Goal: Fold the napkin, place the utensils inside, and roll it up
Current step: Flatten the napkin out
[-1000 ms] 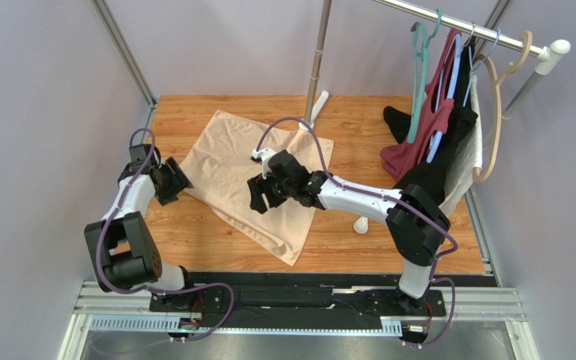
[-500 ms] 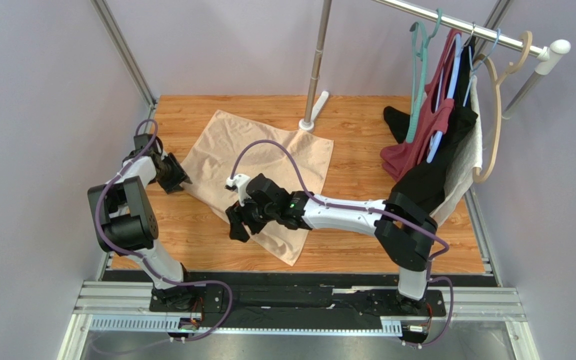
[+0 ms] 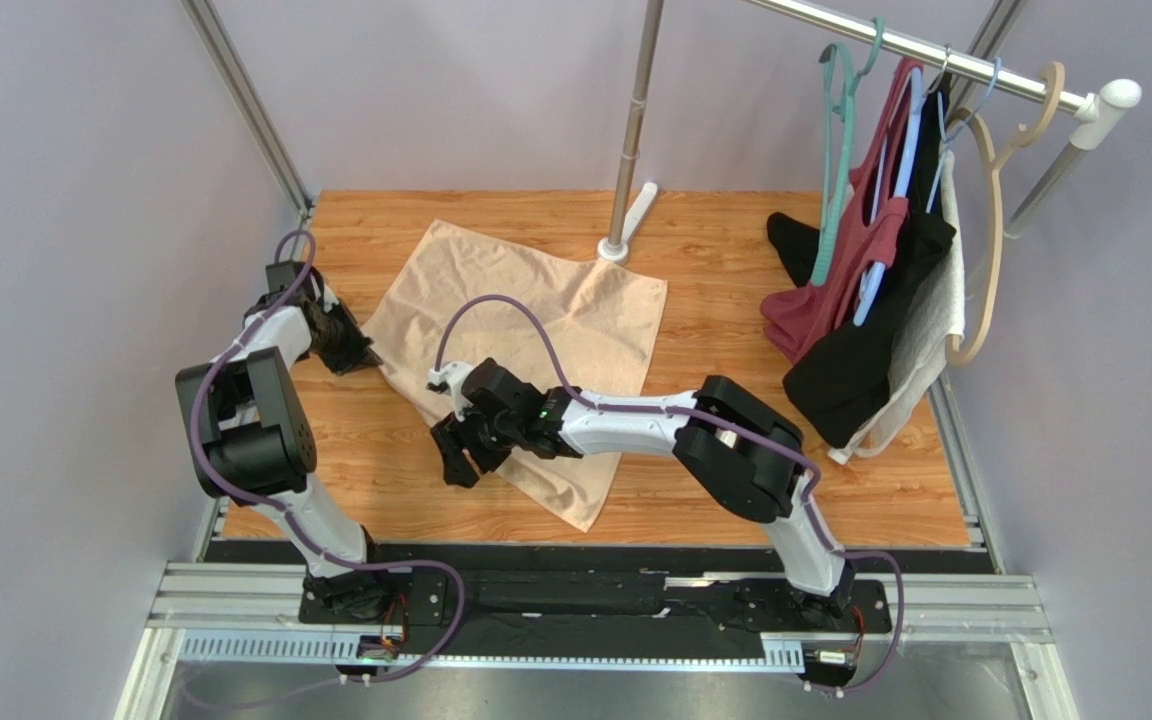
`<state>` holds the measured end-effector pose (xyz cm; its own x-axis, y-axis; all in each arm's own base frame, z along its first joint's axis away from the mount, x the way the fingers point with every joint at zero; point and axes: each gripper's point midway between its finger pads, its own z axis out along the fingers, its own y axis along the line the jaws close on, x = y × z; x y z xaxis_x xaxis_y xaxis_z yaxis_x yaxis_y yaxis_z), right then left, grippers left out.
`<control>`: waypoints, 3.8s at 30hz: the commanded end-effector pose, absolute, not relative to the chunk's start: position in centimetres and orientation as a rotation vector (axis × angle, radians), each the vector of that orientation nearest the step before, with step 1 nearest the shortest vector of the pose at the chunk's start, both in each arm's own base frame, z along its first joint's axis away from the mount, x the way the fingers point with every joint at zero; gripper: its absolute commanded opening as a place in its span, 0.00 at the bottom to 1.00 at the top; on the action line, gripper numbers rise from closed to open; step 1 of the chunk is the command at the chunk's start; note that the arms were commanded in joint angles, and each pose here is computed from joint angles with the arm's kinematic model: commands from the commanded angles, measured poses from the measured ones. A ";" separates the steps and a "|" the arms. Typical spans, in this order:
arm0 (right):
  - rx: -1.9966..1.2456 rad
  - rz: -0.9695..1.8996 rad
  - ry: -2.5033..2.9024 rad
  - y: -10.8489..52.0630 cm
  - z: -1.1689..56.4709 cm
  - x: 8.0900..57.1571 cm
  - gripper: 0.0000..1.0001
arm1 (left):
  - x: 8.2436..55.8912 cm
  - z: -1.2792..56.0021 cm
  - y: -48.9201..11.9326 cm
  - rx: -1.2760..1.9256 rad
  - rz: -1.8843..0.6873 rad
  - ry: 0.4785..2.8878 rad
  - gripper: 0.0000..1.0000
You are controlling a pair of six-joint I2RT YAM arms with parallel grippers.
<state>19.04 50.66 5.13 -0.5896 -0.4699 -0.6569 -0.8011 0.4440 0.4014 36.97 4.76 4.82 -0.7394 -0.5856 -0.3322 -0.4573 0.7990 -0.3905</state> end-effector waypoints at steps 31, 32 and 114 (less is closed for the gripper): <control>-0.937 0.802 2.008 56.7 5.9 26.8 0.64 | 39.4 11.4 2.3 -0.604 -0.517 2.404 0.00; -0.929 0.806 1.994 57.0 6.4 27.1 0.64 | 39.4 11.4 2.2 -0.603 -0.520 2.403 0.00; -0.608 0.963 2.379 41.7 5.6 25.6 0.59 | 38.5 15.3 -3.4 -0.415 -0.470 2.353 0.64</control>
<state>24.13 44.73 8.52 -0.7470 -0.2076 -0.6316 -0.6179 0.5675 0.5442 37.81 -4.69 16.25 -0.7382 -0.2583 -0.6232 -0.0312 0.9359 -0.3510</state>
